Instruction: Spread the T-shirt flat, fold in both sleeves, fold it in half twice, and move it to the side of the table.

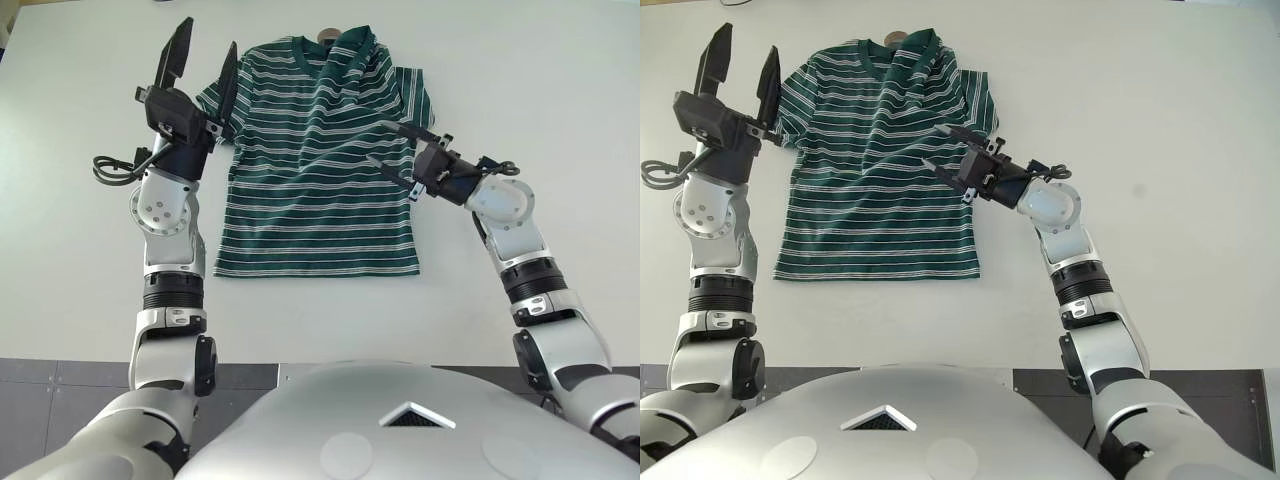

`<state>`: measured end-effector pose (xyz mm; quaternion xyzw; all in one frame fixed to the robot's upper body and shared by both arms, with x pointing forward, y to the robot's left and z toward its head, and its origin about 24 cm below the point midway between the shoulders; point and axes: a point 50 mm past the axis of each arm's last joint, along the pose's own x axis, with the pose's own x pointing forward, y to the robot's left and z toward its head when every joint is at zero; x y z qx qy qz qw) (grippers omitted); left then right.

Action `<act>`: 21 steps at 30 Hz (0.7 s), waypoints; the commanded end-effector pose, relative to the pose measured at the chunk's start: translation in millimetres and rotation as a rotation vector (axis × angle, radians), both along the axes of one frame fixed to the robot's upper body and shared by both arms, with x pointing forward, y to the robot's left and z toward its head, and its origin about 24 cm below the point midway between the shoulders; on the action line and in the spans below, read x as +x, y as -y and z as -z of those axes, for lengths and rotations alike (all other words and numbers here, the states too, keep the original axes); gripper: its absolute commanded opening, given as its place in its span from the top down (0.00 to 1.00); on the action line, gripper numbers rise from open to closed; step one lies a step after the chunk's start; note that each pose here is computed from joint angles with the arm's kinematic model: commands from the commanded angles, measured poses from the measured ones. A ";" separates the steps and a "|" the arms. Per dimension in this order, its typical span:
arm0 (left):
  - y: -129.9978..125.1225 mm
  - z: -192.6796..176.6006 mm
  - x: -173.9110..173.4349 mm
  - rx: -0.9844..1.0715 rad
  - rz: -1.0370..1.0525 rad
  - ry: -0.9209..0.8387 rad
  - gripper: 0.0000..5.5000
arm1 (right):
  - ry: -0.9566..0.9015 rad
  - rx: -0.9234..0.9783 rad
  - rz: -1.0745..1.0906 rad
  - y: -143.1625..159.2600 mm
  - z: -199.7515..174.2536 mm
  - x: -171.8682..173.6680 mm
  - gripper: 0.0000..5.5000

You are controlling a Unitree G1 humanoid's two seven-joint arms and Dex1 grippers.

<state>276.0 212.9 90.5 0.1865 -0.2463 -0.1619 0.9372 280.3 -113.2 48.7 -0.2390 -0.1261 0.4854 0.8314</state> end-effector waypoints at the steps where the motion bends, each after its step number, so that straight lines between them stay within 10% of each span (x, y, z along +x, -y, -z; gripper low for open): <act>1: 3.0 2.4 4.2 0.026 -0.002 -0.005 0.57 | 0.014 -0.016 -0.016 1.1 -6.1 2.2 0.57; 21: 19.7 3.2 8.8 0.043 -0.008 0.036 0.57 | 0.064 -0.088 -0.026 16.5 -18.0 -11.3 0.57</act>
